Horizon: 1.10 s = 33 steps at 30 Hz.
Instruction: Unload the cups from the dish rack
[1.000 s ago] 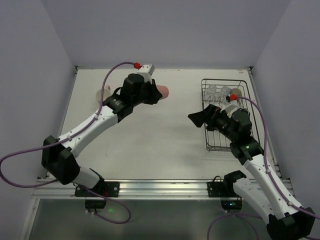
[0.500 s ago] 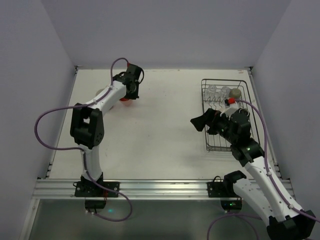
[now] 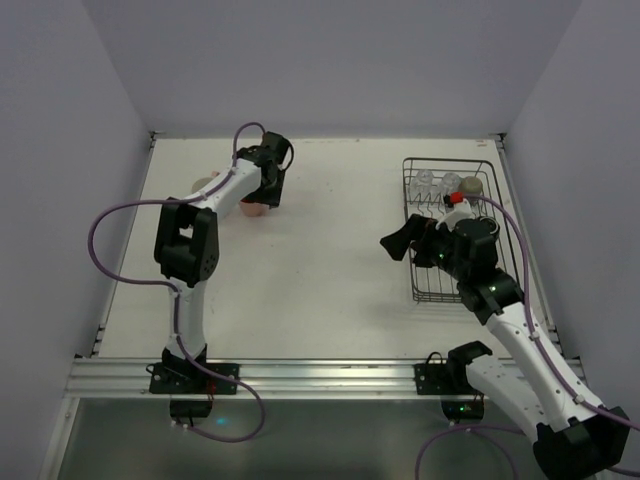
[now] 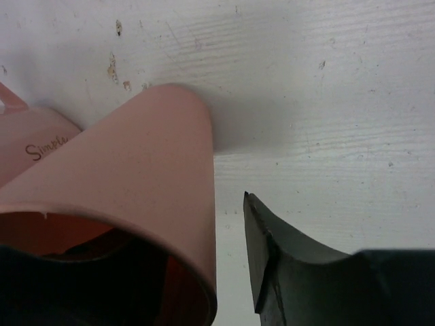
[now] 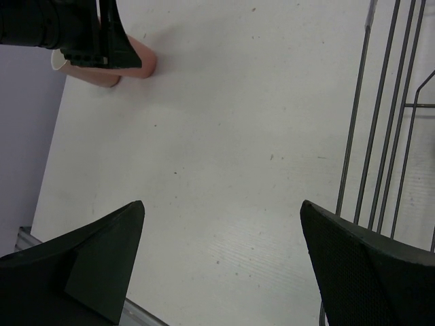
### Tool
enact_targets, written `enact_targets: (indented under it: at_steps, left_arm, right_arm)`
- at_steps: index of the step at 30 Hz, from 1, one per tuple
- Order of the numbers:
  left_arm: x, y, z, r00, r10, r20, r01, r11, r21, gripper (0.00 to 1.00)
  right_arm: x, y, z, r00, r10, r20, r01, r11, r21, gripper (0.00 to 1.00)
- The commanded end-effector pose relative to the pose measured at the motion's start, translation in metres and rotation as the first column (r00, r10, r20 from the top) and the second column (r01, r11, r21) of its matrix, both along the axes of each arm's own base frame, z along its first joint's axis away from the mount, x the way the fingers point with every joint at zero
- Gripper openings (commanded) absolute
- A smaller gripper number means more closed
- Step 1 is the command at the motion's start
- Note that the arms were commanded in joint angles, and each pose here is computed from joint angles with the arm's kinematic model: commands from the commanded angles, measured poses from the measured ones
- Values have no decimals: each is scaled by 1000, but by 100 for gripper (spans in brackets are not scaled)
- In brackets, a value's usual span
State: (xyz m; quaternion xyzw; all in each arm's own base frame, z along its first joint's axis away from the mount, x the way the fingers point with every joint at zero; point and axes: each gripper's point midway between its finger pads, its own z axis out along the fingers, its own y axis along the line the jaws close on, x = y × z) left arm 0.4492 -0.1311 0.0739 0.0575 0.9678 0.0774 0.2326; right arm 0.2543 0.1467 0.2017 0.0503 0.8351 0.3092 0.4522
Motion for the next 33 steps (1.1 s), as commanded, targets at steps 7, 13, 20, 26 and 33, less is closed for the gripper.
enact_targets:
  at_steps: [7, 13, 20, 26, 33]
  left_arm:
    - [9, 11, 46, 995, 22, 101, -24, 1000, 17, 67]
    - [10, 12, 69, 987, 30, 159, -30, 1000, -3, 76]
    - [11, 13, 99, 972, 43, 229, -39, 999, -22, 87]
    - [7, -2, 153, 930, 43, 364, 8, 991, -136, 96]
    - [-59, -73, 222, 824, -66, 563, 282, 910, -305, 100]
  right_arm:
    - [27, -15, 31, 993, -96, 67, 101, 992, -76, 99]
    - [43, -42, 22, 971, -229, 63, 236, 955, -180, 99]
    - [64, -78, 13, 923, -381, 52, 380, 880, -285, 99]
    - [70, -118, 2, 864, -502, 42, 483, 800, -356, 99]
    - [74, -136, -22, 828, -560, -8, 510, 760, -404, 99]
